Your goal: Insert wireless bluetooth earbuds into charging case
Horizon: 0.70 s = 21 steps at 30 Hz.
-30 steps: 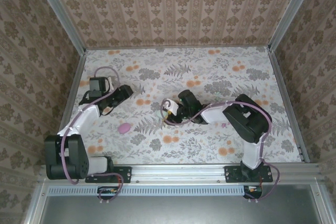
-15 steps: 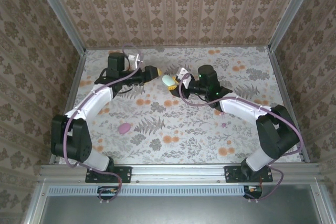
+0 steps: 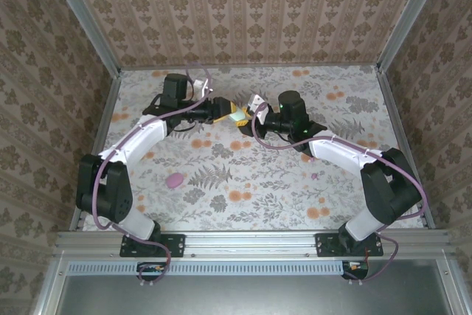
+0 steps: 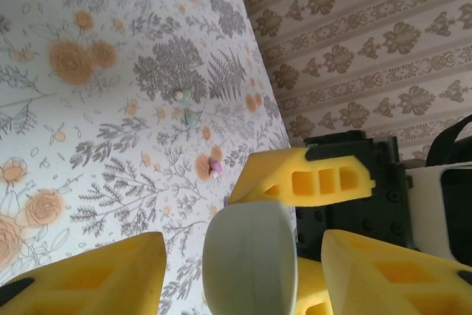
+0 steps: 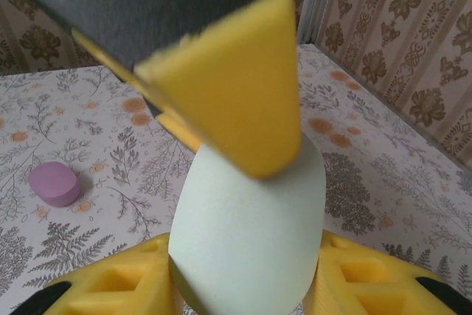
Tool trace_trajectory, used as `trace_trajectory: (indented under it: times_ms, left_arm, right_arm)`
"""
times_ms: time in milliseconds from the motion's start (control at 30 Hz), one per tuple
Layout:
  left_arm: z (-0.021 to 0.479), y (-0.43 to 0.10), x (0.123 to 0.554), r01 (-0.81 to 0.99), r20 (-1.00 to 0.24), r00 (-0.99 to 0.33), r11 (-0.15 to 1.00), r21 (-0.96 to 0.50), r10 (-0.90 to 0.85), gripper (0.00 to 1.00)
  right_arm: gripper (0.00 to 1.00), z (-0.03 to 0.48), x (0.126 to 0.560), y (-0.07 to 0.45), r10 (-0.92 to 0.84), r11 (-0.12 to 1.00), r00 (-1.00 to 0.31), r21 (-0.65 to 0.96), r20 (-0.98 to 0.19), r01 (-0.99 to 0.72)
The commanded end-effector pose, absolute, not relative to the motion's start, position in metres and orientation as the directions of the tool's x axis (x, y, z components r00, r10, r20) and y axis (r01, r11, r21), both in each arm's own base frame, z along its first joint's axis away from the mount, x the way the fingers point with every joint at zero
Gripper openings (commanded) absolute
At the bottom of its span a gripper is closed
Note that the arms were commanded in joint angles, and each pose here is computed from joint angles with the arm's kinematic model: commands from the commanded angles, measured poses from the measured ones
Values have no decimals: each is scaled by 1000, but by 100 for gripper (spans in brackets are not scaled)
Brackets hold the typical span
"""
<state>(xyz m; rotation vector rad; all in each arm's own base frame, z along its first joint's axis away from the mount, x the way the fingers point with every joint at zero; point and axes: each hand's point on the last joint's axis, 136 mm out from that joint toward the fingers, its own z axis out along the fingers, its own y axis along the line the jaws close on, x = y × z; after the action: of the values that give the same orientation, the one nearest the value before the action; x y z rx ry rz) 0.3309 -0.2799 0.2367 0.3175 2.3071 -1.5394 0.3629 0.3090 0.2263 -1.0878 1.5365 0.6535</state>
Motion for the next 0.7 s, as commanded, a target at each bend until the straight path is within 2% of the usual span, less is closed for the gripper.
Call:
trace_trajectory:
  times_ms: [0,267,367,567,667]
  left_arm:
    - [247,-284,331,385,-413,-911,369,-846,2,53]
    - [247,-291,331,365,-386,-922,350,-863,10,38]
    - [249,-291,333,357,-381,-925,349,-866,0,28]
    - [259,-286,345,307,-362,-927,352,-884,-100,24]
    - [267,-285,350,271,-332,-931,324,-906,-152,22]
  right_arm:
    - [41,258,365,309,-245,444,84,-189,-966,-876]
    - [42,259,369,309,-255,470,100,-214,-962,-856]
    - [44,259,373,308,-258,487,101,-220,-961,-845]
    - [67,267,368,293,-185,515,102,-185,-977,-837]
    - [72,270,368,277,-84,515,59,-94,-995,-852]
